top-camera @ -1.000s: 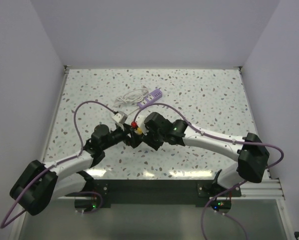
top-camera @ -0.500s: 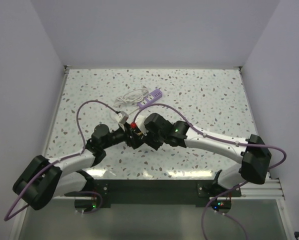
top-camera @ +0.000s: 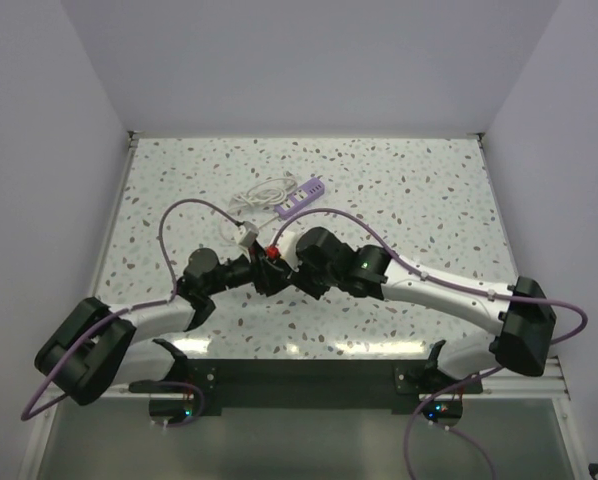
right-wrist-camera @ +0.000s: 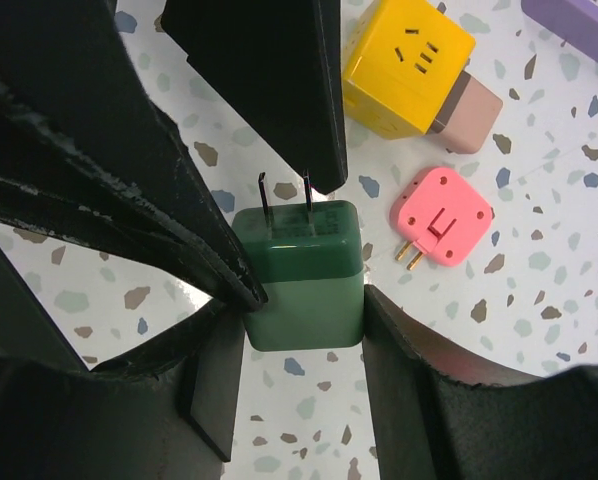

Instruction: Insert the plug

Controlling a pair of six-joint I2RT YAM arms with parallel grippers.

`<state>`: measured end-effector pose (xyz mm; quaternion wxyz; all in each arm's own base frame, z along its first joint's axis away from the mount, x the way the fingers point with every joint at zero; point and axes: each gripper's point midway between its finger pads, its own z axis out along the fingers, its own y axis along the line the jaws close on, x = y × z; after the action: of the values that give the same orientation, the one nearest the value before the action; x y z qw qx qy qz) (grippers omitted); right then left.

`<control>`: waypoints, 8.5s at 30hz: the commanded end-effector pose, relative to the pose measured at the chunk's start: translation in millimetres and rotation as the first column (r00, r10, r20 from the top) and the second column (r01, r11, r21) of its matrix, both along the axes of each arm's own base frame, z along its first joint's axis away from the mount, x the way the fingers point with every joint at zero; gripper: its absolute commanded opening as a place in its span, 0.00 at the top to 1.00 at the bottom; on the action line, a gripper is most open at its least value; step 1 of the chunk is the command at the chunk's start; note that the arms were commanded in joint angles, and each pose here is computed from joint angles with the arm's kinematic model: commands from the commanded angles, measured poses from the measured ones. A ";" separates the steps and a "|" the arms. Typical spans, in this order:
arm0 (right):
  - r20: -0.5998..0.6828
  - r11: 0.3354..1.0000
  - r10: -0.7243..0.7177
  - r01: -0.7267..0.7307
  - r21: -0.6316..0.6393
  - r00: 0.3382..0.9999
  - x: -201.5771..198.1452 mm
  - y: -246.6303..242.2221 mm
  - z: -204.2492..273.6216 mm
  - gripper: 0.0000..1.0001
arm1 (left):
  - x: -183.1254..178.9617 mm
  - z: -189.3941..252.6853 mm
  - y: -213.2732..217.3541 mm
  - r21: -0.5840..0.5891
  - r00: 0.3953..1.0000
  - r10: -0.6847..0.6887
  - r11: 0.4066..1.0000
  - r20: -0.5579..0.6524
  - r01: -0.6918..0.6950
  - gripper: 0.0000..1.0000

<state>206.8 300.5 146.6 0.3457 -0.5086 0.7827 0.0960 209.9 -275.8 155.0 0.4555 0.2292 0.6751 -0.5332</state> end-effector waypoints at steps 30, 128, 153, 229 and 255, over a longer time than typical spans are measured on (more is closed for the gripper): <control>0.336 0.970 0.005 -0.086 0.227 0.942 23.8 32.1 83.7 0.63 | -41.2 39.9 -14.4 -0.202 0.962 -0.273 0.941 0.026 0.272 1.00; 0.145 0.367 0.503 -0.362 0.857 0.852 -31.2 30.1 187.5 1.00 | -3.1 177.3 25.0 -0.264 0.889 0.121 0.965 0.443 0.000 0.61; -0.268 0.871 -0.090 0.207 0.446 0.959 91.1 16.1 110.8 1.00 | 51.3 89.9 97.6 -0.049 0.785 0.550 0.826 0.286 -0.561 0.07; -0.365 0.920 -0.387 0.327 -0.216 0.847 123.3 50.0 -64.0 1.00 | 53.5 77.2 102.4 -0.007 0.777 0.561 0.812 0.285 -0.584 0.06; -0.300 0.907 -0.394 0.316 -0.278 0.869 97.2 29.5 -101.1 1.00 | 54.9 73.4 99.5 0.002 0.784 0.551 0.818 0.286 -0.576 0.06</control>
<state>329.9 360.9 105.4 0.2391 -0.3515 0.9010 0.0861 264.3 -175.6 217.6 0.6595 0.1024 0.6804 -0.3026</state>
